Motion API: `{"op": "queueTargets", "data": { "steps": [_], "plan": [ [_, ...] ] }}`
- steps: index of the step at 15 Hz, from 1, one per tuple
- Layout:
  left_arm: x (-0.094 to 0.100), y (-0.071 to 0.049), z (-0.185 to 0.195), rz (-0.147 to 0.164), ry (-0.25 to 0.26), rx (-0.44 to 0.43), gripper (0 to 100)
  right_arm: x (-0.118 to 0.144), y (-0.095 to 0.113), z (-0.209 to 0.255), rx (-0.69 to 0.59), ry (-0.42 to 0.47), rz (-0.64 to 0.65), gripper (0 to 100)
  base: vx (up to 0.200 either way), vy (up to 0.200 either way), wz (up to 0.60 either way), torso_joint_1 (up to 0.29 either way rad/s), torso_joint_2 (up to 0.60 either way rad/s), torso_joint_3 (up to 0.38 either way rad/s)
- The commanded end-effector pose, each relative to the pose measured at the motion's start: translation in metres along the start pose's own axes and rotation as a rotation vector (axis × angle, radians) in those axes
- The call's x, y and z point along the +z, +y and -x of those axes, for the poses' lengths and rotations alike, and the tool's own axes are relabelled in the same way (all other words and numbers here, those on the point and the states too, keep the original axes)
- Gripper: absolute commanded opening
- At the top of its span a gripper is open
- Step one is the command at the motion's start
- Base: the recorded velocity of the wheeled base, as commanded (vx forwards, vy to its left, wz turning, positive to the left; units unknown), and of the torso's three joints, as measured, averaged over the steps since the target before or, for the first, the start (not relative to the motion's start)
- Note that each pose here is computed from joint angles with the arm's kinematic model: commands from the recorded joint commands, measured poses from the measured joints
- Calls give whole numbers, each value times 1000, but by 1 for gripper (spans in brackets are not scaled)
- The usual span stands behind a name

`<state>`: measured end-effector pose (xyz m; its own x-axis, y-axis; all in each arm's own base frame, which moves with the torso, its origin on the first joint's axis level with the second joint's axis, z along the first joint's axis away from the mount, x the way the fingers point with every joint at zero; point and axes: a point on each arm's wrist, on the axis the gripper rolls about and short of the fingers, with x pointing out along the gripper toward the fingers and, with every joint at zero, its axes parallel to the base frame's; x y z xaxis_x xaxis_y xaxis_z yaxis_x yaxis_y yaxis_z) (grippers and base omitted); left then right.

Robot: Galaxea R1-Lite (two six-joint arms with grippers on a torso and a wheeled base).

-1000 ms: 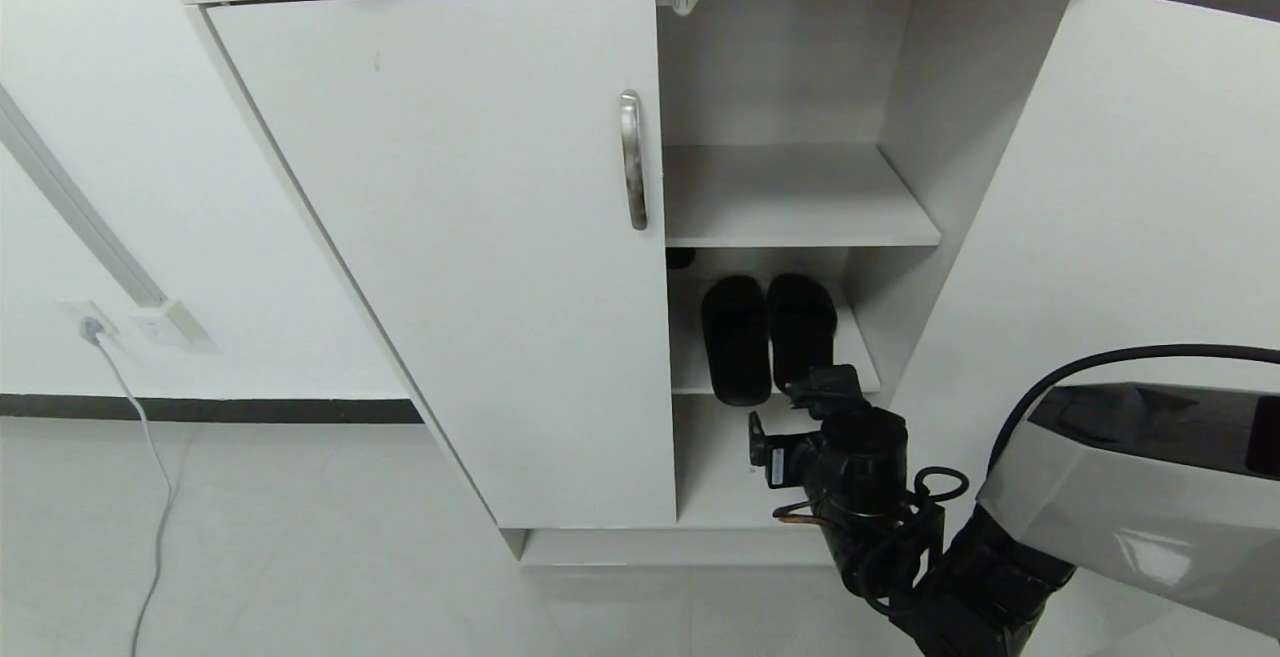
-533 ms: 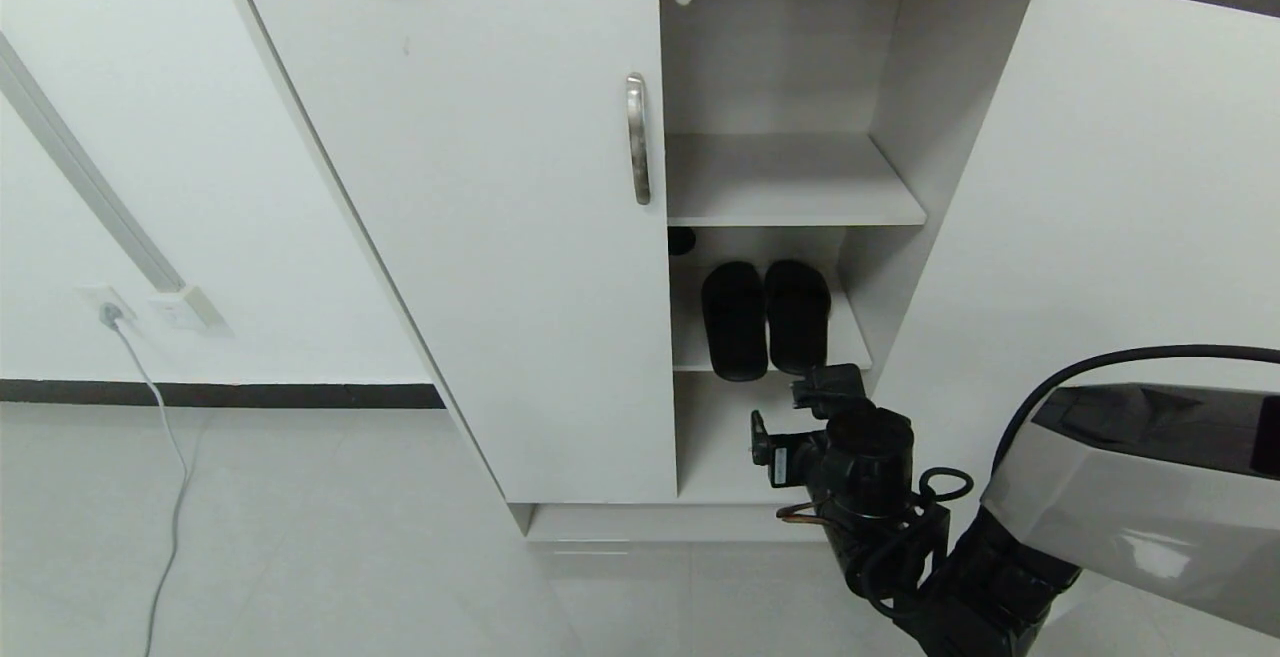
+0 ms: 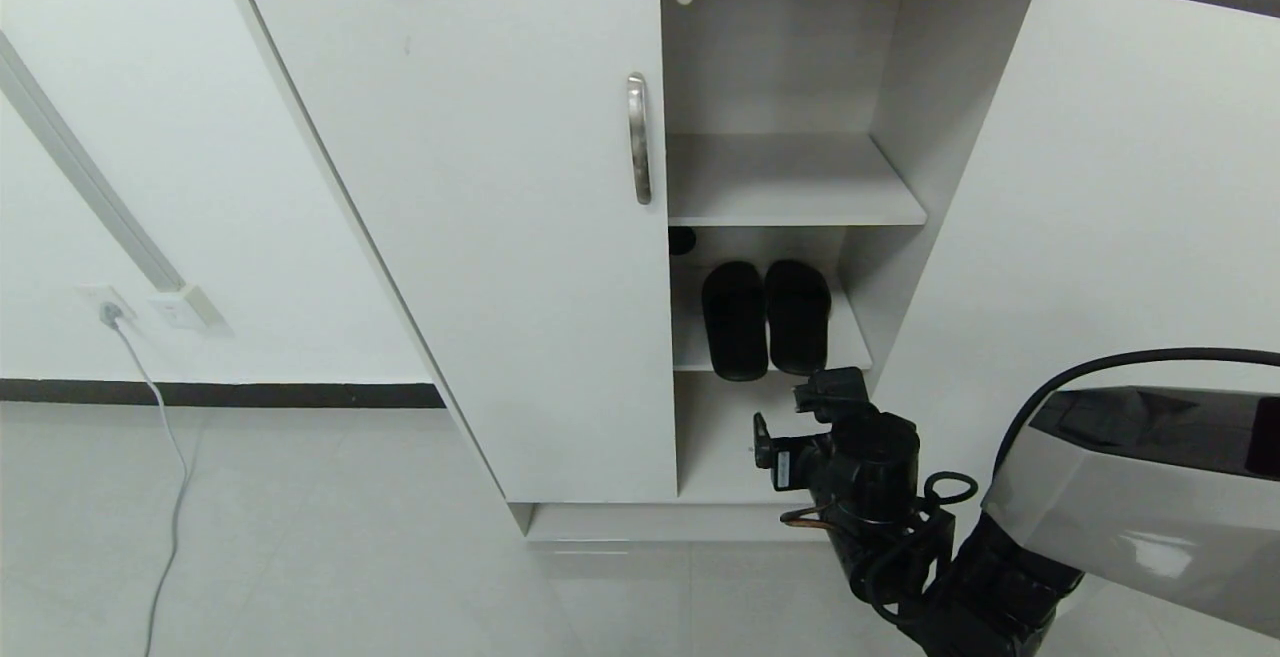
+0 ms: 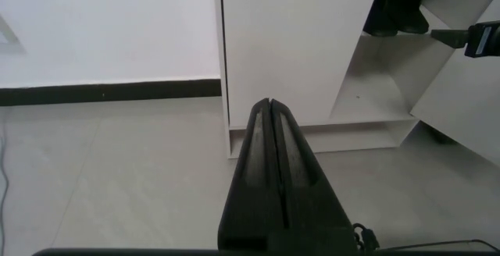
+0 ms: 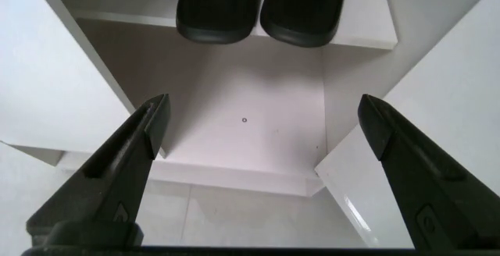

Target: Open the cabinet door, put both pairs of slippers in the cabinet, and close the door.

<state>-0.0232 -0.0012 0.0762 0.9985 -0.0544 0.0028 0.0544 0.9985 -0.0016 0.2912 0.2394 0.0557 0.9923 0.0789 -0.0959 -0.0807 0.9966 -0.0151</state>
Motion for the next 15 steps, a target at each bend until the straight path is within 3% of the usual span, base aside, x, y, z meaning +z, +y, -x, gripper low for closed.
{"op": "queueTargets", "data": {
  "steps": [1, 15],
  "plan": [
    [0, 0, 0, 1, 1, -1, 0, -1, 0, 0, 1, 3, 1, 100, 0, 0, 0, 0, 0, 0],
    [0, 0, 0, -2, 1, 1, 0, -6, -1, 1, 0, 8, 6, 100, 0, 0, 0, 0, 0, 137]
  ]
}}
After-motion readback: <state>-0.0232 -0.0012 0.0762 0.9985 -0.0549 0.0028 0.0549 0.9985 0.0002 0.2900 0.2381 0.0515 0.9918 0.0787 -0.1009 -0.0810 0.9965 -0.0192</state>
